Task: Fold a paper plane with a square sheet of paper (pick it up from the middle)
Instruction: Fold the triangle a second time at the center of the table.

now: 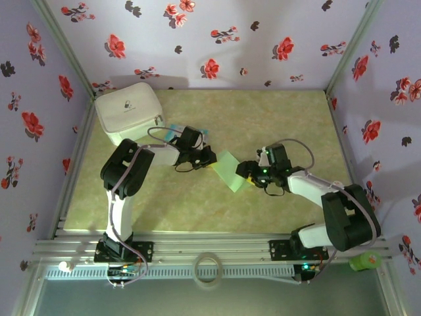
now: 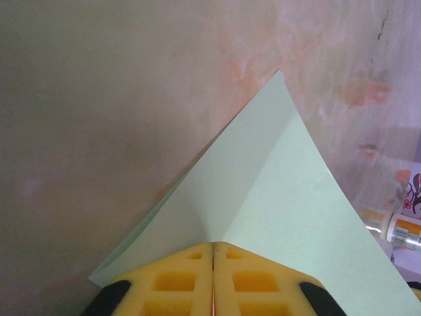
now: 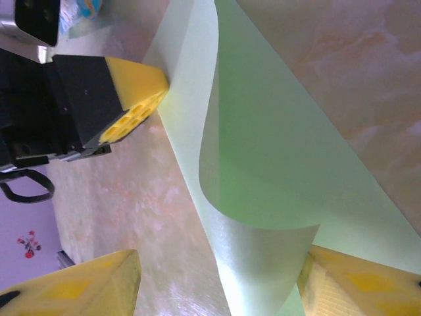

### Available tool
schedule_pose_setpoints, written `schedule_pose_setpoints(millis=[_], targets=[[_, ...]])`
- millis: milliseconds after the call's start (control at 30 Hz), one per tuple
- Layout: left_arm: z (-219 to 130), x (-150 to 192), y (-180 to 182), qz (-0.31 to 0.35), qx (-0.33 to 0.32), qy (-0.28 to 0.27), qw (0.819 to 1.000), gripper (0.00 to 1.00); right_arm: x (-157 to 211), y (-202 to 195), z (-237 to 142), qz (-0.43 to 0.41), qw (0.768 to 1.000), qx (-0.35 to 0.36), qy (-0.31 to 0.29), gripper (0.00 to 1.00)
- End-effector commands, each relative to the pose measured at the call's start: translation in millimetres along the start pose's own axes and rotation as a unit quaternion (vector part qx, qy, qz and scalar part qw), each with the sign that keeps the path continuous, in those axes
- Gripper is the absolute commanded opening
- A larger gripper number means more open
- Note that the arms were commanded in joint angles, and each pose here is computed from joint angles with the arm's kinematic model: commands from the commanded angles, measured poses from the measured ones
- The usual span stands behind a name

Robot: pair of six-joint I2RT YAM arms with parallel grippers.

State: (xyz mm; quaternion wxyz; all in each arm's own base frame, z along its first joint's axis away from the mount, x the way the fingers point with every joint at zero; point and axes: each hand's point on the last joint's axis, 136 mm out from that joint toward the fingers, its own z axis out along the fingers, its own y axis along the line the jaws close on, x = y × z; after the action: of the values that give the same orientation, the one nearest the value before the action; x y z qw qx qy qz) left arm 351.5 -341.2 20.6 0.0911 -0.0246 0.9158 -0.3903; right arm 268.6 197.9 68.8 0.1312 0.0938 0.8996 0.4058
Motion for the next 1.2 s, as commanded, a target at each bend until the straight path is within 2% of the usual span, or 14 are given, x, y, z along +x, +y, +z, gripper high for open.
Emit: schedule_pose_setpoints(millis=[0,300,600,767,1067,1167], targets=[[10.2,17.6,35.5,-0.031,-0.048,0.033,0.998,0.08,-13.1,21.4,-1.1,-0.022,0.998,-0.053,-0.004,0.63],[10.9,17.5,34.6,-0.031,-0.047,0.033,0.998,0.09,-9.8,36.5,2.3,-0.020,0.995,-0.101,0.017,0.62],[9.6,17.4,32.4,-0.028,-0.045,0.034,0.998,0.08,-5.5,12.1,10.4,-0.015,0.997,-0.044,0.055,0.54],[7.5,15.9,27.5,-0.024,-0.039,0.033,0.998,0.09,-13.9,4.9,8.5,-0.011,0.998,-0.029,0.059,0.45],[-0.8,6.0,2.8,-0.006,-0.011,0.024,1.000,0.11,-7.8,-11.9,10.5,-0.001,0.997,0.004,0.073,0.20],[-10.2,1.3,-12.9,0.005,0.004,0.014,1.000,0.14,-5.7,-18.2,12.4,0.015,0.997,0.011,0.071,0.14]])
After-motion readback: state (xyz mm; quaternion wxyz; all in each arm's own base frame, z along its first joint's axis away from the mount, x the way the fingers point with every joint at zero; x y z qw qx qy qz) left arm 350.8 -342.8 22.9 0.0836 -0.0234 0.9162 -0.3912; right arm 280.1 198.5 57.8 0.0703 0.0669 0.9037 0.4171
